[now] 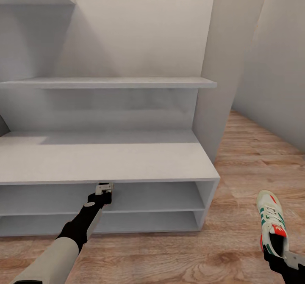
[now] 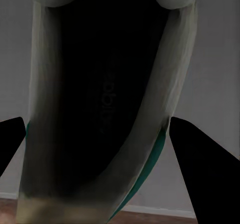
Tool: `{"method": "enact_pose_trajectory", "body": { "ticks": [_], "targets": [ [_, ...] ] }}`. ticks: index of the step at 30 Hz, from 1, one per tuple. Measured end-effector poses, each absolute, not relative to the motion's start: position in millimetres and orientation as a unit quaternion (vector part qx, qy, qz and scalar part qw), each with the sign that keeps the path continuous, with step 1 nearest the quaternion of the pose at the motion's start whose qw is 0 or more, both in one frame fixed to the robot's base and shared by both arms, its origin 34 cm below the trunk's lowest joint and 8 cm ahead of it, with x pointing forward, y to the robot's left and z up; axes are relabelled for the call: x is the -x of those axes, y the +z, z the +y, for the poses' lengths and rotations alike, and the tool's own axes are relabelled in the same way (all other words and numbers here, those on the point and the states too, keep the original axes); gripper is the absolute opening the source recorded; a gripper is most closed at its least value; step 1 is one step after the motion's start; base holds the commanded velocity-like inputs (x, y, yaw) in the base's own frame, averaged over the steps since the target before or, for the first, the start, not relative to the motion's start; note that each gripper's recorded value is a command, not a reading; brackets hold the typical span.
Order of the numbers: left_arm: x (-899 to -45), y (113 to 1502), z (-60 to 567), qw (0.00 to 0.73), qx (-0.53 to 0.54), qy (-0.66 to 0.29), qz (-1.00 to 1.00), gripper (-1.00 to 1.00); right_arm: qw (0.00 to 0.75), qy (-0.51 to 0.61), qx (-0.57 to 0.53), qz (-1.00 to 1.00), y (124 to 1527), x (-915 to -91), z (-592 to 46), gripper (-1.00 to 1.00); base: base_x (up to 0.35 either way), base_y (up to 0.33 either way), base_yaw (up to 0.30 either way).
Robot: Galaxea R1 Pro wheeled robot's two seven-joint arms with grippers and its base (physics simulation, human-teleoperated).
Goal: Pick up the two gym shoes and the two sandals from the corridor floor and place them onto the hallstand (shoe rack) in the corridor, making sure they are on the rack and not on the floor. Arrange them so the two gym shoes are next to each other and the two sandals are next to each other.
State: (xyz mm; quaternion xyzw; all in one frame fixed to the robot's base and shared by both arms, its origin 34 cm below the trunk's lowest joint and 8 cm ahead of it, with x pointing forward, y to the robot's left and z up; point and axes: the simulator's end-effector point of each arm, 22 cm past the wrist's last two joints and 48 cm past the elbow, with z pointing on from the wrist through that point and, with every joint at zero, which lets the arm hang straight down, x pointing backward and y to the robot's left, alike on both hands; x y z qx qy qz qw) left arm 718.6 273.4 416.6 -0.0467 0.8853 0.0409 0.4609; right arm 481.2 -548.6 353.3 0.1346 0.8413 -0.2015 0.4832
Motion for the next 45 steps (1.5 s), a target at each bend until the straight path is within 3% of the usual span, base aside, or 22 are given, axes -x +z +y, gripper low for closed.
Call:
{"method": "enact_pose_trajectory", "body": {
  "ticks": [32, 33, 45],
  "targets": [
    [-712, 405, 274, 0.448, 0.046, 0.042, 0.892, -1.0, 0.483, -0.201, -0.135, 0.841, 353, -481, -549, -1.0, 0.002, 0.0, 0.0],
    [-712, 405, 274, 0.448, 0.045, 0.042, 0.892, 1.0, 0.483, -0.201, -0.135, 0.841, 353, -481, -549, -1.0, 0.0, 0.0, 0.0],
    [-712, 405, 275, 0.449, 0.046, 0.043, 0.891, 1.0, 0.483, -0.201, -0.135, 0.841, 353, -481, -549, -1.0, 0.0, 0.0, 0.0]
  ]
}}
